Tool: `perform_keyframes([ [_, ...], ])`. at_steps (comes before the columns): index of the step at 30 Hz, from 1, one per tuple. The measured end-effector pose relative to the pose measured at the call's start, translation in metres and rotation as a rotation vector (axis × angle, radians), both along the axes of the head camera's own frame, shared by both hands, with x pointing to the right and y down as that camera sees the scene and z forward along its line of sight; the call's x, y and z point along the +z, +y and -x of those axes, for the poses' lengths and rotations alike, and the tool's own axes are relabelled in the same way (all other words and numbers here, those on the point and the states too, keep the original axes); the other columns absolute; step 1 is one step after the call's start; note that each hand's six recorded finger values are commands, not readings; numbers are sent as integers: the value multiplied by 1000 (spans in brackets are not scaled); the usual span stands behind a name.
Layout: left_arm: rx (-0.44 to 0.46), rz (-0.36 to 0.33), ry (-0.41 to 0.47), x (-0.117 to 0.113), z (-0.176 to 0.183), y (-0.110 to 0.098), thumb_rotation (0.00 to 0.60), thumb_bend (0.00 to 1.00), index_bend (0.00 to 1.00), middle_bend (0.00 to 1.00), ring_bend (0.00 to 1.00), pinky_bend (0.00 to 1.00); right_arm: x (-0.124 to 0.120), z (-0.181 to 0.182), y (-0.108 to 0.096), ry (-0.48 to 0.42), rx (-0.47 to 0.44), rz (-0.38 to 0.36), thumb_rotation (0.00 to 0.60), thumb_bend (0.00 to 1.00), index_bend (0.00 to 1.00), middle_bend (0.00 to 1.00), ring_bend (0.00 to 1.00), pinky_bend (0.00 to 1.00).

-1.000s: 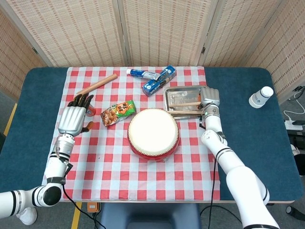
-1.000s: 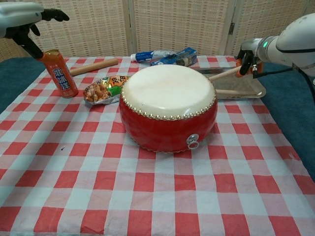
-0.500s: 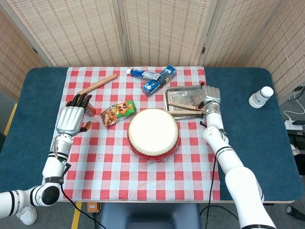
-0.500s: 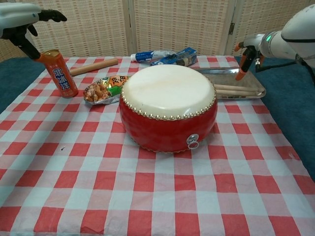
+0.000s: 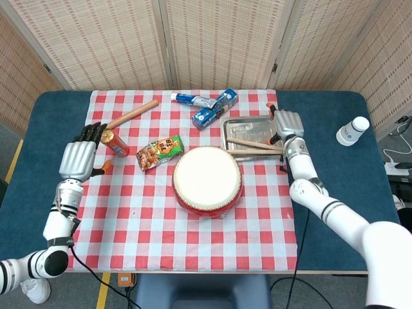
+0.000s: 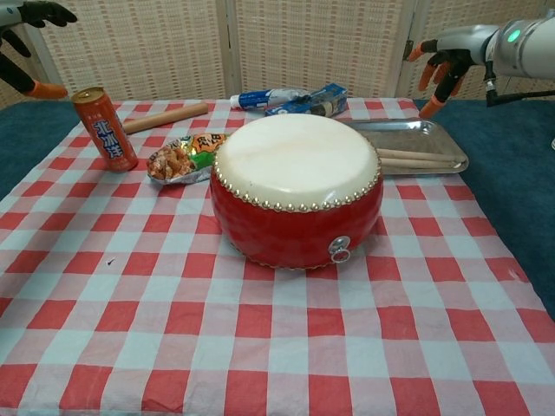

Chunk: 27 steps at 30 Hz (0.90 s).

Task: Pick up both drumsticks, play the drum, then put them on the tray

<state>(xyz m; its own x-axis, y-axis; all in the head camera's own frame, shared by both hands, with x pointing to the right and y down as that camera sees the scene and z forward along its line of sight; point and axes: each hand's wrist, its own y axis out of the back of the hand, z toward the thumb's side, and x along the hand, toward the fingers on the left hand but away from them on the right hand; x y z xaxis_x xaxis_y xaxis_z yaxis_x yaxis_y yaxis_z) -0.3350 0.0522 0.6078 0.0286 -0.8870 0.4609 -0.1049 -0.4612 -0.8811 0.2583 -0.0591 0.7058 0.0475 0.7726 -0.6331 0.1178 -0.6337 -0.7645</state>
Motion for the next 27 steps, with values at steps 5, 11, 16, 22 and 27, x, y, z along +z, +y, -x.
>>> perform_keyframes([
  [5, -38, -21, -6, -5, 29, 9, 600, 316, 0, 4, 0, 209, -58, -25, 39, -47, -61, -92, 600, 53, 110, 269, 163, 304],
  [11, -56, -48, -20, -13, 59, 30, 600, 316, 0, 9, 0, 206, -126, -87, 94, -27, -90, -241, 600, 52, 85, 224, 103, 205],
  [16, -55, -77, -25, -21, 76, 56, 600, 317, 0, 7, 0, 199, -151, -118, 145, -27, -114, -275, 600, 53, 22, 154, 7, 69],
  [22, -87, -125, -31, -34, 99, 92, 600, 316, 0, 4, 0, 195, -165, -147, 199, -33, -93, -297, 600, 58, 0, 107, 0, 4],
  [27, -76, -140, -40, -43, 105, 126, 600, 316, 0, 0, 0, 169, -175, -165, 235, -23, -66, -338, 600, 59, 0, 89, 0, 0],
])
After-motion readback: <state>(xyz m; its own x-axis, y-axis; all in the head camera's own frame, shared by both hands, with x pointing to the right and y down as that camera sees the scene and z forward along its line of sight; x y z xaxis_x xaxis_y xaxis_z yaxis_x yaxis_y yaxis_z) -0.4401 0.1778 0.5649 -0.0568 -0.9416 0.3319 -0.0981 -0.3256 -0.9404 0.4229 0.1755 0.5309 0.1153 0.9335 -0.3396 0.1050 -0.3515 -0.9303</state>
